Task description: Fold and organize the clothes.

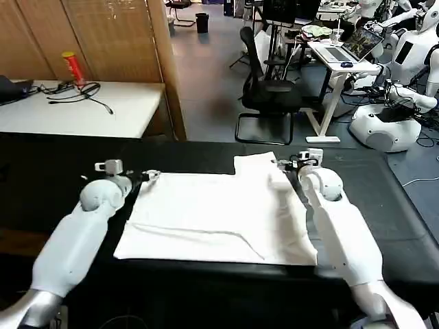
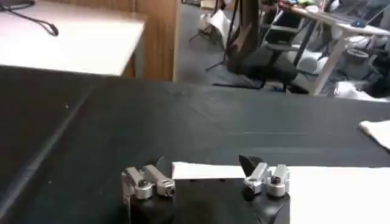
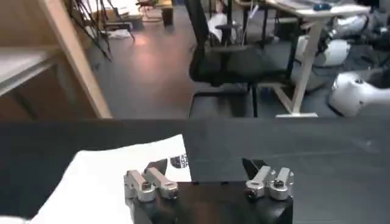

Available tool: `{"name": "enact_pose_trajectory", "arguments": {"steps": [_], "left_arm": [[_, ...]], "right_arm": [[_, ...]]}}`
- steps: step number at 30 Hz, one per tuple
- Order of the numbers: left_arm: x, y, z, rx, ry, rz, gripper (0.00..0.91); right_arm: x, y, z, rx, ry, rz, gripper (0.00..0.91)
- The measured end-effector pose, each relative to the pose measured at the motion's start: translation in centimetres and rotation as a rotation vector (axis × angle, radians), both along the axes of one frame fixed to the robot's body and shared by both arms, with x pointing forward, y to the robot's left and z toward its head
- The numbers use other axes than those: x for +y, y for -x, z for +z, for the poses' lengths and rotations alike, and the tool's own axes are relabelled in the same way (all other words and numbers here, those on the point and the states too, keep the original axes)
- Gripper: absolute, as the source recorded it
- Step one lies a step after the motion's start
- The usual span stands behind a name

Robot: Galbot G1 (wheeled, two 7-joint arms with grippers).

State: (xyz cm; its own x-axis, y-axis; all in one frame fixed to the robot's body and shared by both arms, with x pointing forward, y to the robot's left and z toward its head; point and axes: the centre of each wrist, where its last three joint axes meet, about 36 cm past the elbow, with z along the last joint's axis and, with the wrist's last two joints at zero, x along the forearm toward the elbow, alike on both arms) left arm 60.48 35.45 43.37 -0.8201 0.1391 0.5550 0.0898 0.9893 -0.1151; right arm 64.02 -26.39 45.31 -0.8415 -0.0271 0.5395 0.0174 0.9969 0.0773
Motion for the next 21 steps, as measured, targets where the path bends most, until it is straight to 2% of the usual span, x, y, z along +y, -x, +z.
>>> {"name": "enact_pose_trajectory", "arguments": {"steps": [1,2,3,4,5,7,8,10,11,13,21], "left_arm": [[0.1,-0.1,-0.2,0.006,0.001,0.002,0.878],[0.2,-0.1,-0.3,0.01,0.001,0.003,0.741],[0.2,-0.2,-0.4,0.013,0.002,0.002,0.605],[0.3,-0.3,-0.5,0.015,0.0,0.004,0.527],[0.4,-0.3,-0.6,0.015,-0.002,0.006,0.341],[0.5,-0.5,-0.7,0.016,-0.002,0.014,0.176],[0.6,-0.5,-0.8,0.017,-0.003,0.017,0.166],[0.7,-0.5,-0.9,0.019,-0.004,0.02,0.156],[0.7,-0.5,-1.0,0.02,-0.004,0.02,0.156],[0.7,-0.6,-1.1,0.021,-0.007,0.019,0.137],[0.8,-0.6,-1.4,0.025,-0.018,0.011,0.088]], "right_arm": [[0.0,-0.1,0.0,0.003,0.0,0.0,0.878],[0.1,-0.2,-0.1,0.007,0.001,0.0,0.878],[0.0,-0.3,-0.2,0.012,0.003,-0.001,0.77],[0.0,-0.3,-0.3,0.016,0.005,-0.002,0.761],[-0.1,-0.4,-0.4,0.02,0.005,-0.002,0.731],[0.0,-0.5,-0.7,0.032,0.003,-0.001,0.585],[0.0,-0.5,-0.9,0.037,0.002,-0.001,0.556],[0.0,-0.5,-1.2,0.046,-0.001,0.007,0.429],[0.0,-0.5,-1.3,0.051,-0.004,0.013,0.312],[0.1,-0.5,-1.5,0.065,-0.009,0.023,0.185],[0.1,-0.5,-2.3,0.083,-0.037,0.046,0.059]]}}
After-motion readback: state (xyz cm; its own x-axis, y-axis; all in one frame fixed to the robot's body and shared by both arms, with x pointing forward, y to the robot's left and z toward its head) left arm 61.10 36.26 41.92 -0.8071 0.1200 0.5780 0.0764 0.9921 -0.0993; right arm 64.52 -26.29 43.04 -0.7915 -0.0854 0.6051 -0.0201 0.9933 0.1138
